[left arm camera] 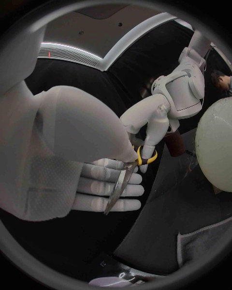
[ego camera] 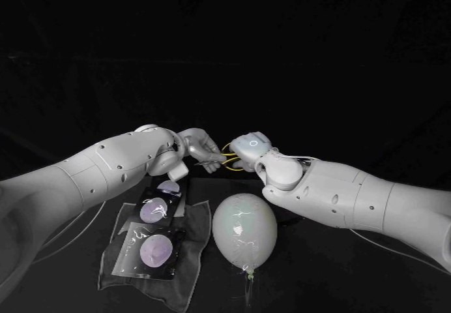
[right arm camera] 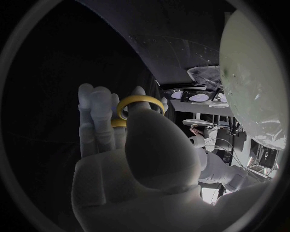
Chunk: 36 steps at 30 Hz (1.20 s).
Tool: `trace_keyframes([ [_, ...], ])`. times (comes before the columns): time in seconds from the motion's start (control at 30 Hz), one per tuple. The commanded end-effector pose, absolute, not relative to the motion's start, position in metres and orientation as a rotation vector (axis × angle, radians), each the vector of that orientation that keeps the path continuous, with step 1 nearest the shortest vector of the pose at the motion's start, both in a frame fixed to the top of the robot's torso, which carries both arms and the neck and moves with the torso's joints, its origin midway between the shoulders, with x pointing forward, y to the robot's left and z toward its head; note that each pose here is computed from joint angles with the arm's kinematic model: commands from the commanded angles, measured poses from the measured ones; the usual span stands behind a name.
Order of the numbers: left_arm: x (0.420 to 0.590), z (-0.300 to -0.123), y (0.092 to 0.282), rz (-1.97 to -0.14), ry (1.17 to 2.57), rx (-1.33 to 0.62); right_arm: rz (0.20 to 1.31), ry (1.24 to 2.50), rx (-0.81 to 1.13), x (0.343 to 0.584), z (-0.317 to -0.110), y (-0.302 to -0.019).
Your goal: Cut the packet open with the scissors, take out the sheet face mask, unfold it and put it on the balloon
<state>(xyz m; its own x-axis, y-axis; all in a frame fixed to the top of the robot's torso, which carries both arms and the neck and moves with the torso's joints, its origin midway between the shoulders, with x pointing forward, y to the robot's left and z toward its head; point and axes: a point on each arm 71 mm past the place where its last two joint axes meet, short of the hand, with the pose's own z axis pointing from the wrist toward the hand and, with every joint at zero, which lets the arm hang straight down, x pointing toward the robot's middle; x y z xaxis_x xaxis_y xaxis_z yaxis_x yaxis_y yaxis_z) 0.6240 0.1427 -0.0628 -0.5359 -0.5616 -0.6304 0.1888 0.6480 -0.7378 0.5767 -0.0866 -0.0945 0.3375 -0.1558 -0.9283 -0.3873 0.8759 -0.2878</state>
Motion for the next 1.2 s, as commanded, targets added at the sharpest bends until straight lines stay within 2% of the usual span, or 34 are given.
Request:
trace_keyframes([
  [0.03,0.623,-0.065,0.138,-0.998,1.938,-0.329,0.304,1.210,-0.514,0.569,-0.091,-0.081],
  [0.27,0.623,-0.066,0.141,-0.979,1.949,-0.347,0.397,1.249,-0.494,0.565,-0.091,-0.092],
  [0.47,0.623,-0.067,0.142,-0.970,1.953,-0.353,0.413,1.269,-0.489,0.565,-0.091,-0.099],
  [0.9,0.624,-0.069,0.145,-0.934,1.958,-0.392,0.451,1.207,-0.491,0.559,-0.085,-0.103],
  [1.2,0.625,-0.070,0.150,-0.907,1.964,-0.438,0.458,1.225,-0.497,0.558,-0.085,-0.107],
])
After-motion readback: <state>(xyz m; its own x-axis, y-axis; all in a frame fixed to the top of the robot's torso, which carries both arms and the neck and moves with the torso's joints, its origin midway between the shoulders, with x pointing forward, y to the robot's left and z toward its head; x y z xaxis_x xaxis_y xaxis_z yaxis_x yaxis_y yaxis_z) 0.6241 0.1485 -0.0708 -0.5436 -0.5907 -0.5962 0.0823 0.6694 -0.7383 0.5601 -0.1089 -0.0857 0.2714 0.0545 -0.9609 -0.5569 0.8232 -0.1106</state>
